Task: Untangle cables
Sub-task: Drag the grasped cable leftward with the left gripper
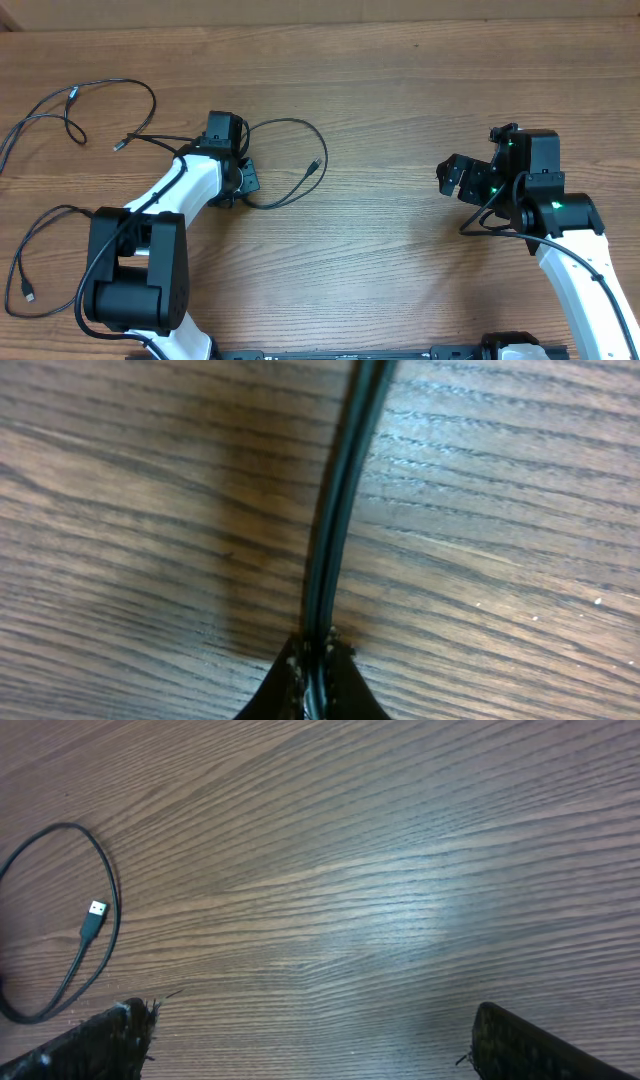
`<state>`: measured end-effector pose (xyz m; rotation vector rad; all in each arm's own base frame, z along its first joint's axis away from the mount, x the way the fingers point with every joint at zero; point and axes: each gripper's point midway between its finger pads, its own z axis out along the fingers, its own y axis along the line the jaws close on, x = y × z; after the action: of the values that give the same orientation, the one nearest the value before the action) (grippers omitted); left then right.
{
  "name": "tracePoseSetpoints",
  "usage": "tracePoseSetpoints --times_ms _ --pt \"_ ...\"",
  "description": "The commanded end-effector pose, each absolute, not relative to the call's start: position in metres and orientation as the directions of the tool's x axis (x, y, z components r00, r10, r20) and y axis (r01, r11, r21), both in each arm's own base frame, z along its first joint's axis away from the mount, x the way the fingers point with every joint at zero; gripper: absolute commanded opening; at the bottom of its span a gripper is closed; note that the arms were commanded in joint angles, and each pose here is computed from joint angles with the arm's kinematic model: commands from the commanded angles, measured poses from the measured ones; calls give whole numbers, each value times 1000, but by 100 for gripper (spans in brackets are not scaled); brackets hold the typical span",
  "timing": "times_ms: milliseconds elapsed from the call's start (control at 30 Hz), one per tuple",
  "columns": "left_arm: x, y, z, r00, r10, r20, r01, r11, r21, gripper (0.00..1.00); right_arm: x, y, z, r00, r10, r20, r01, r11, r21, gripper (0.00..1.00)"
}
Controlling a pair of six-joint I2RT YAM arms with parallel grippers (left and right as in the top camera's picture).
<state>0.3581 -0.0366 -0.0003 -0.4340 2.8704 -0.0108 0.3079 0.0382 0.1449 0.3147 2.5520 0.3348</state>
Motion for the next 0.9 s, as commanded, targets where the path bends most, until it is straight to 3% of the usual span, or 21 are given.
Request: tracePoseSetpoints --times_ms 0,167,567,767,867 --pt "339 -21 -23 -938 -301 -171 -314 948 52 4 306 39 141 -833 287 -474 154 942 299 100" --pt "340 -4 -23 -919 -354 -173 -368 928 54 4 306 39 141 -833 287 -474 154 942 299 100" --pt "319 83 -25 -763 -631 -139 -643 764 64 4 306 39 141 -832 287 -474 154 941 300 100" --pt "301 133 -25 -633 -761 -141 -773 632 59 4 306 39 141 -833 288 -473 155 941 300 100" --pt "290 157 -25 -495 -857 -146 -868 494 47 4 306 39 141 -832 290 -472 157 941 301 100"
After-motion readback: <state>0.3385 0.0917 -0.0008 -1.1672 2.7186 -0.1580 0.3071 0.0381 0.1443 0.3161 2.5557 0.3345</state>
